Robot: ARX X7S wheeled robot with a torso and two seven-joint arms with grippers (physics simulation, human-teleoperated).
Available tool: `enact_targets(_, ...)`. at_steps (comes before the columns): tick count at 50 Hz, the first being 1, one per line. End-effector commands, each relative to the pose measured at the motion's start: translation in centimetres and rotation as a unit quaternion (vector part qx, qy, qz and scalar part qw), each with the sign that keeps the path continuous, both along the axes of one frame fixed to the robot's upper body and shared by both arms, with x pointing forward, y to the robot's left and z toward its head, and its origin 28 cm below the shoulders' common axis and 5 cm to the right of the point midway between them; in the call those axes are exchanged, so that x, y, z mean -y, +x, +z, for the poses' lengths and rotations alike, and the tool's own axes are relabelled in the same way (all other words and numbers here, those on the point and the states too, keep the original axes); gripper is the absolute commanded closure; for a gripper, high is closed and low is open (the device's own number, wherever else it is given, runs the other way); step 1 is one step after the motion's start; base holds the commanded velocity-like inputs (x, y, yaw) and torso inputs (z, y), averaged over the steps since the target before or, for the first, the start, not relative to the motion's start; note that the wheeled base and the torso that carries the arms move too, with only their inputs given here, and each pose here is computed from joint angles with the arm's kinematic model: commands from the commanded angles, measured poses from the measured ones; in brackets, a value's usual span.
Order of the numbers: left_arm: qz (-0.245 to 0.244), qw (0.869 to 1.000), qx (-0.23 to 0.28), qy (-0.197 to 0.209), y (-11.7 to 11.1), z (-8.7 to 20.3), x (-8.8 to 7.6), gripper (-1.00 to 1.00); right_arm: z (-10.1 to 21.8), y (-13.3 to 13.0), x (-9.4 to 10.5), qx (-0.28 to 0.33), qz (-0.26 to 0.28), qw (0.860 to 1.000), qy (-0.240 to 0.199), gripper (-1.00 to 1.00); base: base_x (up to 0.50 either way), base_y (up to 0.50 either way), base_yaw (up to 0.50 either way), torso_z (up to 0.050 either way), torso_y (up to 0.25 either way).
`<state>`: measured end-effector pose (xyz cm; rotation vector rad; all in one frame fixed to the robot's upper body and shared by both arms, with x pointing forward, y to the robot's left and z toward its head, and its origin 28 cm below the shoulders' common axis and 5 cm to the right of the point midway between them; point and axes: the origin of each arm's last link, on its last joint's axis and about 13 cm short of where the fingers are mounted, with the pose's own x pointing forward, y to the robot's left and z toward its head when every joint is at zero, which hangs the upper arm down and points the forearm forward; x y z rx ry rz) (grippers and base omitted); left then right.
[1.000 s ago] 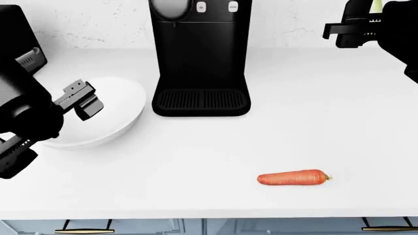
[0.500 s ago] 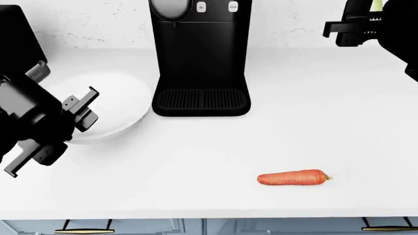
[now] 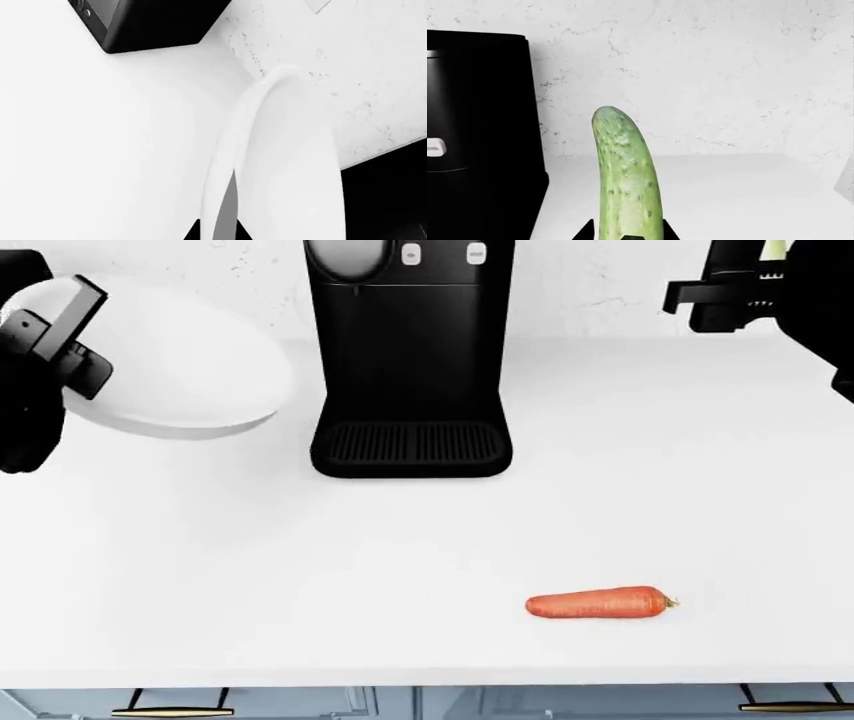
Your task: Place the two vegetables and bowl onto the tray for setting up a vegetable dip station.
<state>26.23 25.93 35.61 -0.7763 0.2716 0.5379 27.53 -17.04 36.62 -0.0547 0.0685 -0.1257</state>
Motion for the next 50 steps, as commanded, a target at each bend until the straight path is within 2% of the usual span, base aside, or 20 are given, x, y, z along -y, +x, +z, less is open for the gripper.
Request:
enact_targets(1, 0.020, 0.996, 0.077, 0.026, -1.9, 2.5, -0.2, 1.00, 0.1, -0.1, 0.1, 0.004, -0.003, 1.000, -0.002, 1.00, 0.00, 0.00, 0.00, 0.000, 0.000)
enact_targets(10, 0.034, 0.996, 0.076, 0.042, -2.2, 2.8, -0.3, 1.00, 0.1, -0.2, 0.2, 0.004, -0.013, 1.000, 0.004, 1.00, 0.00, 0.00, 0.00, 0.000, 0.000)
enact_targets(19, 0.017, 0.994, 0.090, 0.059, -2.6, 3.3, 0.4, 1.00, 0.2, -0.2, 0.1, 0.002, -0.010, 1.000, 0.001, 1.00, -0.49, 0.00, 0.00, 0.000, 0.000)
enact_targets(38, 0.015, 0.994, 0.095, 0.059, -2.6, 3.6, 0.3, 1.00, 0.3, -0.1, 0.0, 0.005, -0.004, 1.000, -0.003, 1.00, -0.50, 0.00, 0.00, 0.000, 0.000)
enact_targets(42, 0.012, 0.994, 0.093, 0.059, -2.5, 3.5, 0.5, 1.00, 0.4, -0.1, 0.0, 0.020, 0.000, 1.000, -0.002, 1.00, 0.00, 0.00, 0.00, 0.000, 0.000)
enact_targets(44, 0.011, 0.994, 0.092, 0.059, -2.5, 3.5, 0.5, 1.00, 0.1, -0.2, -0.2, -0.003, -0.003, 0.997, -0.074, 1.00, 0.00, 0.19, 0.00, 0.000, 0.000)
enact_targets(45, 0.011, 0.994, 0.092, 0.059, -2.5, 3.5, 0.5, 1.00, 0.3, -0.2, -0.3, 0.007, 0.000, 0.998, -0.061, 1.00, 0.00, 0.50, 0.00, 0.000, 0.000)
enact_targets(50, 0.011, 0.994, 0.092, 0.057, -2.6, 3.6, 0.5, 1.00, 0.4, -0.2, -0.1, 0.013, 0.000, 0.998, -0.053, 1.00, 0.00, 0.50, 0.00, 0.000, 0.000)
